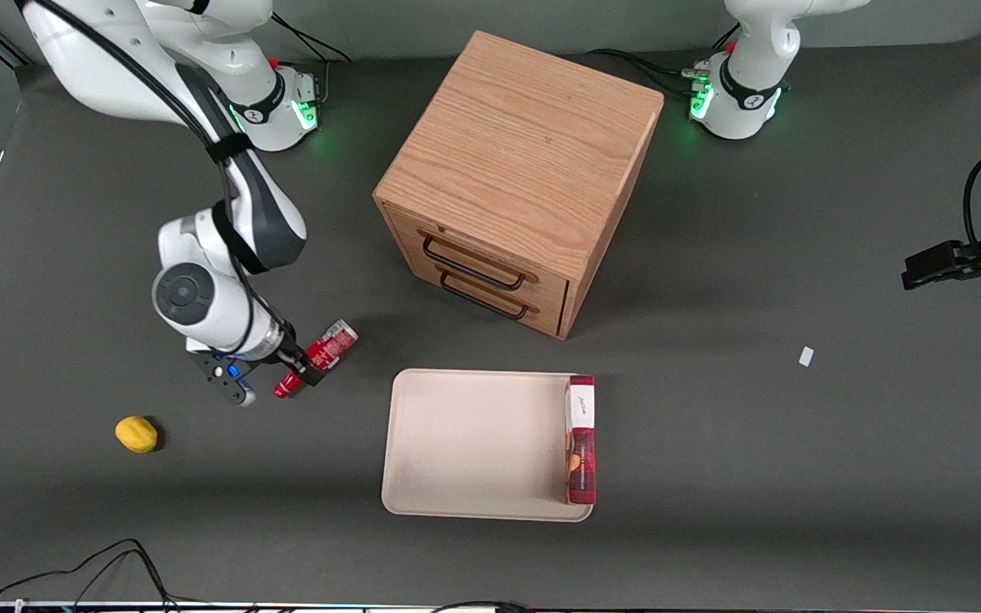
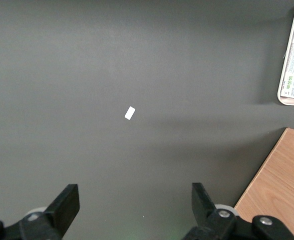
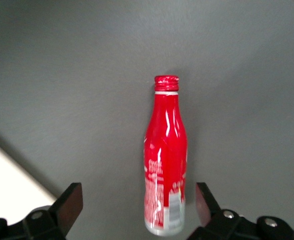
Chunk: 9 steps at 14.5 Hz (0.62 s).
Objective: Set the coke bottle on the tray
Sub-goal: 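Close the right gripper around the red bottle's body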
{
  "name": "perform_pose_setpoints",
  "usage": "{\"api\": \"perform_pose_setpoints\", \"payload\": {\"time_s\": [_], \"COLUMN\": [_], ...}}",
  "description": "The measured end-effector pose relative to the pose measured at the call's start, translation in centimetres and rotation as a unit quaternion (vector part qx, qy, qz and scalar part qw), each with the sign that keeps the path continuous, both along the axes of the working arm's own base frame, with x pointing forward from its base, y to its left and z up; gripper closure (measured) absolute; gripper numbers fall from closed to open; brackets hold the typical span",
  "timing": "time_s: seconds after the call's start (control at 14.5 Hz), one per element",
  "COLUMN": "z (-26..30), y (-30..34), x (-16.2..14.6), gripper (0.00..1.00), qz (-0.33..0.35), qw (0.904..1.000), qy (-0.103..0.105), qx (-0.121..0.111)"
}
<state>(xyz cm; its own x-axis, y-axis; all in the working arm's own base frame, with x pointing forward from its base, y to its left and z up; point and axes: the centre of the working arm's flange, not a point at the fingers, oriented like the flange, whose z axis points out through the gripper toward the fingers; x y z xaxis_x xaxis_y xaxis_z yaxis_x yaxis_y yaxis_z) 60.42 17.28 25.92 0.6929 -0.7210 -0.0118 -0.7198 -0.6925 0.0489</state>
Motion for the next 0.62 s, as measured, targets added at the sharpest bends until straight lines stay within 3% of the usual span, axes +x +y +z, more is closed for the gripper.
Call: {"api": "perform_pose_setpoints", "payload": {"time_s": [0.34,0.62], "z": [-5.8,-6.8], "y": [-0.4,-0.7], "x": [-0.9,-1.5], "gripper": [0.0,0.0], "qz": [-0.006,-0.007], "qw": [0.9997,0.9999], "qy": [0.018,0.006], "qx": [-0.014,-0.007]}}
